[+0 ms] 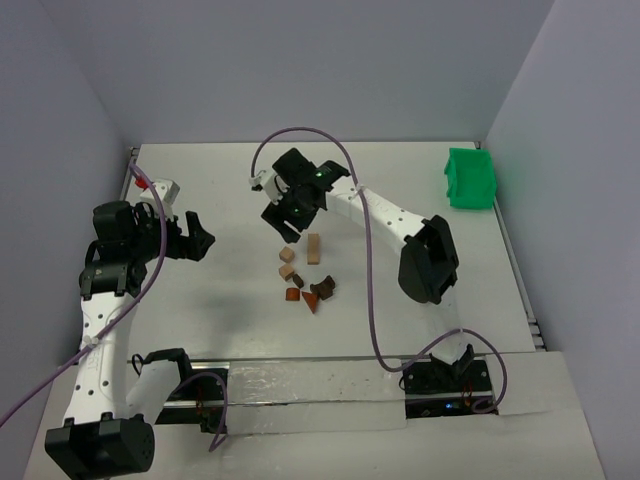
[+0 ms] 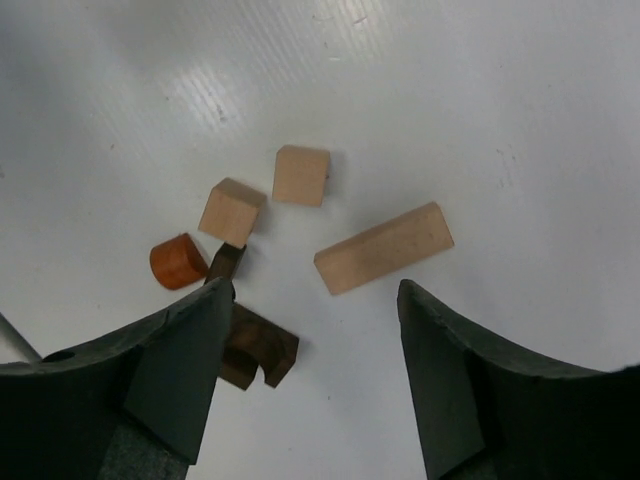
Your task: Build the wood block tower
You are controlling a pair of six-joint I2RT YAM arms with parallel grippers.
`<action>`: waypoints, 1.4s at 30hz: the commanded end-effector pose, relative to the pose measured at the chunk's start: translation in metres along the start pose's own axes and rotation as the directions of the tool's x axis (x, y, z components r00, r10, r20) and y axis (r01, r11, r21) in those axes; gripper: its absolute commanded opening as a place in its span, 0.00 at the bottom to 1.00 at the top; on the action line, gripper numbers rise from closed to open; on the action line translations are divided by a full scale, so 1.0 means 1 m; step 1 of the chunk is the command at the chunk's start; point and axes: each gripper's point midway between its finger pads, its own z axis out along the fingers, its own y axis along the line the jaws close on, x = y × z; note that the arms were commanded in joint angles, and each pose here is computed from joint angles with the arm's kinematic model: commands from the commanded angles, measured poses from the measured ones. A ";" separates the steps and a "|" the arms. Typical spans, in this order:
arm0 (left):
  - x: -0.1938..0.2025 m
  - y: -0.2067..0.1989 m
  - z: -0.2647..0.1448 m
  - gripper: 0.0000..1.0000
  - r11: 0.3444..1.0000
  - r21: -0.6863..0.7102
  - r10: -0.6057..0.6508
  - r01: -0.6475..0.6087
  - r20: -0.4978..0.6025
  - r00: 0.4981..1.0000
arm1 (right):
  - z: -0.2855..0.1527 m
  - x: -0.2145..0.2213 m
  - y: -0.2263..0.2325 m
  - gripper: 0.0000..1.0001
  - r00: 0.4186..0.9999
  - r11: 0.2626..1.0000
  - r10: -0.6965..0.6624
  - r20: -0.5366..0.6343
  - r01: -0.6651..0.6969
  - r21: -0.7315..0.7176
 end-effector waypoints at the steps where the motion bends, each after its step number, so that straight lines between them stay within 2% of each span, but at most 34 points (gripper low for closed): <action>1: -0.009 -0.005 -0.004 0.99 1.000 0.012 0.019 -0.019 0.036 0.999 | 0.008 -0.001 0.001 0.66 0.996 0.997 0.071 -0.046 -0.071 0.004; 3: -0.010 -0.005 -0.006 0.99 1.000 0.008 0.019 -0.019 0.043 0.999 | 0.015 0.000 0.003 0.58 0.994 0.996 0.090 -0.059 -0.090 0.001; 6: -0.012 -0.004 -0.007 0.99 1.000 -0.006 0.022 -0.022 0.054 0.998 | 0.030 0.010 0.007 0.54 0.988 0.993 0.118 -0.100 -0.119 -0.008; 17: -0.012 -0.002 -0.007 0.99 1.000 -0.016 0.017 -0.017 0.053 0.998 | 0.059 0.014 0.020 0.56 0.970 0.981 0.190 -0.153 -0.192 0.003; 22: -0.013 -0.001 -0.008 0.99 1.000 -0.023 0.017 -0.016 0.056 0.998 | 0.071 0.015 0.017 0.62 0.960 0.975 0.224 -0.168 -0.220 0.041; 31: -0.013 -0.001 -0.008 0.99 1.000 -0.026 0.019 -0.017 0.060 0.998 | 0.090 0.023 0.012 0.63 0.950 0.972 0.235 -0.205 -0.226 0.068; 38: -0.013 0.000 -0.008 0.99 0.999 -0.030 0.019 -0.017 0.059 0.998 | 0.097 0.027 0.014 0.57 0.946 0.971 0.237 -0.221 -0.228 0.066; 42: -0.013 0.000 -0.008 0.99 0.999 -0.031 0.022 -0.020 0.060 0.998 | 0.101 0.029 0.014 0.48 0.941 0.968 0.250 -0.227 -0.240 0.071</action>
